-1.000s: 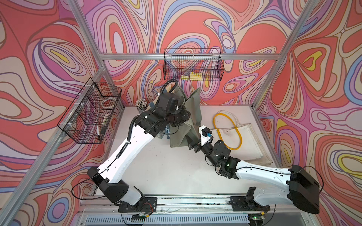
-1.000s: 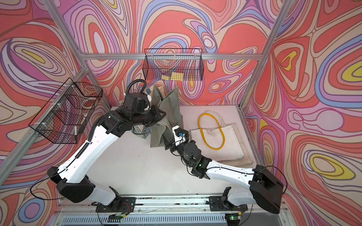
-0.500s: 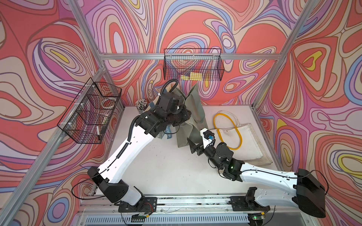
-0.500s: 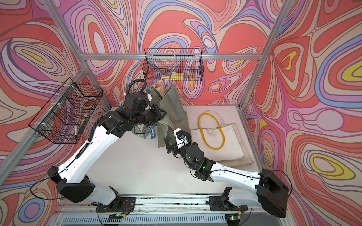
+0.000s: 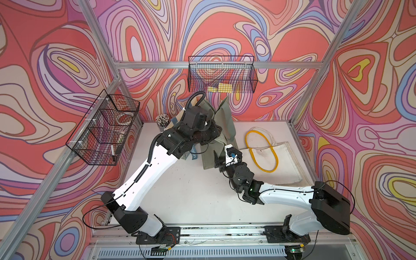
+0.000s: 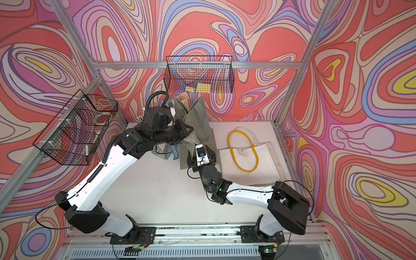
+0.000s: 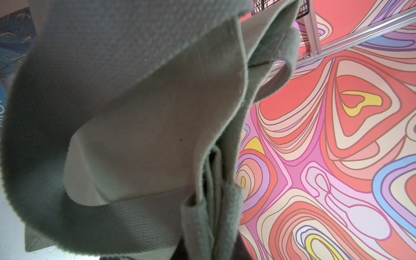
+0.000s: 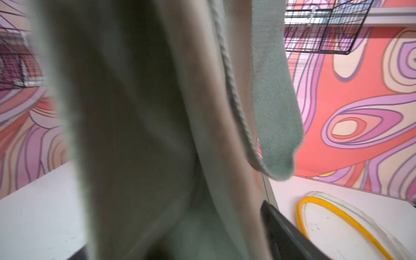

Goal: Put away the canvas bag
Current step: Press the canvas bag.

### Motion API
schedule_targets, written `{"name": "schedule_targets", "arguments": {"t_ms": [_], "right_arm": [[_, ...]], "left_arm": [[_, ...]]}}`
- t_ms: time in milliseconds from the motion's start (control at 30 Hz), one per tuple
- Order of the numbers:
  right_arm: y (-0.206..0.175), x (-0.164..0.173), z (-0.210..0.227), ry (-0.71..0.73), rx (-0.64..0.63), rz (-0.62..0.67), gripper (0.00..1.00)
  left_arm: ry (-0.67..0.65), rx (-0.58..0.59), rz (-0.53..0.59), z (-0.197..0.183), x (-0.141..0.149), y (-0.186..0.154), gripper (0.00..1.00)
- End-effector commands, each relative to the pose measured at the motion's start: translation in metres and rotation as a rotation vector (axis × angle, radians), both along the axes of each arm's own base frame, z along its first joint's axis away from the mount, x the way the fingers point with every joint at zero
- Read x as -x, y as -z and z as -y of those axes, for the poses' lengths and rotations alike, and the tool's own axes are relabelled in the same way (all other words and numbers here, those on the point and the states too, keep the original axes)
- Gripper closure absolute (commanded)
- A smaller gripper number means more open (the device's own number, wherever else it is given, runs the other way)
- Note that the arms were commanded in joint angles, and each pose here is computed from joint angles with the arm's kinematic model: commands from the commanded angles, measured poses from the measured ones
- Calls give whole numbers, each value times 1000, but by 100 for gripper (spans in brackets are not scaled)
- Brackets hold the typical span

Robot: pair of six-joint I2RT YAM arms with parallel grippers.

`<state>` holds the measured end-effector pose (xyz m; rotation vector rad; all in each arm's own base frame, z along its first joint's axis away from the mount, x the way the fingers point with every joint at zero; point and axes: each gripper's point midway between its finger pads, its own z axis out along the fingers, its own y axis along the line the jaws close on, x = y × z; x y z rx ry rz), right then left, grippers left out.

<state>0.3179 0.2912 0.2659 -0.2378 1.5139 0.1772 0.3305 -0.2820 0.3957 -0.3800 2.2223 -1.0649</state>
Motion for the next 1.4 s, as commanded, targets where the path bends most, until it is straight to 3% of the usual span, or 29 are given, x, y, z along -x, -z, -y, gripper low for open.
{"name": "schedule_targets", "arguments": {"t_ms": [0, 67, 267, 467, 533, 733, 767, 833, 867, 1067, 1233, 1367], "right_arm": [[10, -2, 12, 78, -4, -4, 27], [13, -2, 10, 67, -6, -3, 42], [19, 2, 7, 18, 13, 1, 63], [27, 3, 24, -14, -14, -5, 58], [27, 5, 23, -56, -15, -4, 62], [19, 16, 11, -184, 48, -28, 99], [19, 18, 11, -194, 66, -36, 100], [17, 21, 13, -207, 92, -50, 100], [16, 23, 15, -210, 108, -51, 100], [8, 35, 31, -226, 269, -131, 100], [10, 46, 50, -268, 407, -297, 100], [10, 47, 70, -289, 433, -403, 100]], "left_arm": [[1, 117, 102, 8, -5, -42, 100], [7, 133, 109, 10, -4, -47, 100], [-11, 142, 124, 4, -3, -54, 100], [-12, 160, 135, 2, 0, -61, 100], [-9, 156, 137, 2, -1, -61, 100], [-4, 119, 128, -2, -4, -50, 100], [-1, 115, 129, -3, -5, -49, 98], [5, 94, 134, -4, -5, -46, 91], [15, 78, 148, -5, -5, -47, 82], [161, -178, 421, -15, 7, -67, 45], [298, -374, 664, -24, 27, -75, 35], [373, -555, 859, -37, 41, -74, 26]]}}
